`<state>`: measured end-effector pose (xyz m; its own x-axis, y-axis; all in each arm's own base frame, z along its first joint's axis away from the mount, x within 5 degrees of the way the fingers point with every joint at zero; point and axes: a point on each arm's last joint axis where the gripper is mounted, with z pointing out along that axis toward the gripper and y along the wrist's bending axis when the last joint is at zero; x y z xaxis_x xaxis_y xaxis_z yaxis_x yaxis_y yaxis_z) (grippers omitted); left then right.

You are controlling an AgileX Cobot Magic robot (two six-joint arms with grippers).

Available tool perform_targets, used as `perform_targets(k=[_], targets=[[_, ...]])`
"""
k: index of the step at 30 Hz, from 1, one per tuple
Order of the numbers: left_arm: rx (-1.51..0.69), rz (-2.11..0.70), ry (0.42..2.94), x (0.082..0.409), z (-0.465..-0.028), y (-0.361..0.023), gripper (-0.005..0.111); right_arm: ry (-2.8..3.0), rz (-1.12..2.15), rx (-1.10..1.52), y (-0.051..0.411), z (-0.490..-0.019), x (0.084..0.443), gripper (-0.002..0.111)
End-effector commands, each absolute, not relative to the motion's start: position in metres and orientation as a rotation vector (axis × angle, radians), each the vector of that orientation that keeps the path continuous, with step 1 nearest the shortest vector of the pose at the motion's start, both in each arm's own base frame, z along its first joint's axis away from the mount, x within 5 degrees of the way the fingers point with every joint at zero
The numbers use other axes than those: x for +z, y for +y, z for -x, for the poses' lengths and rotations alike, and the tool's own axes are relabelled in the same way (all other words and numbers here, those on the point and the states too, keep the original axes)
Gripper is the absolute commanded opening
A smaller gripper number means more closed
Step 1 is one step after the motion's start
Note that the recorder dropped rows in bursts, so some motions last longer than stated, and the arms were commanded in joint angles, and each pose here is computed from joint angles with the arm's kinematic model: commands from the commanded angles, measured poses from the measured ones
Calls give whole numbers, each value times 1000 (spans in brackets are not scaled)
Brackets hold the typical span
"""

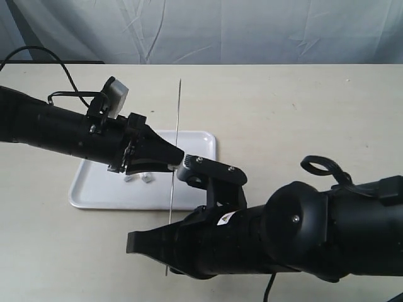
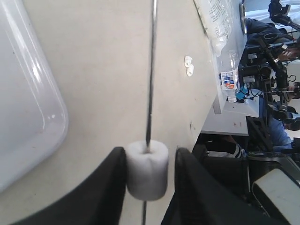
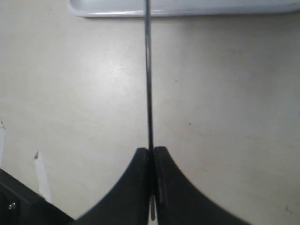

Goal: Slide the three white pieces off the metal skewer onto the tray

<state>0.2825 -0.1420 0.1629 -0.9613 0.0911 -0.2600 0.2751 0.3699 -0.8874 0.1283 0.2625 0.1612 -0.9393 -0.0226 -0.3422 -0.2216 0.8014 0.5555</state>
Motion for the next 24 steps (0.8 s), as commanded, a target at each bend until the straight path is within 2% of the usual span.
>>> perform_targets(k=[1,5,17,24], targets=[[-1647,-340,2438,167,-282,-145,23,2667,225,878,264,-128,161,-1],[-1642,-333,2438,167,-283,-145,15,2669,229,879,264,-127,161,-1],[-1659,-223,2324,175,-295,-144,15,2779,442,908,264,-112,158,-1],[-1595,-165,2227,192,-323,-121,15,2853,567,922,262,-102,156,-1]])
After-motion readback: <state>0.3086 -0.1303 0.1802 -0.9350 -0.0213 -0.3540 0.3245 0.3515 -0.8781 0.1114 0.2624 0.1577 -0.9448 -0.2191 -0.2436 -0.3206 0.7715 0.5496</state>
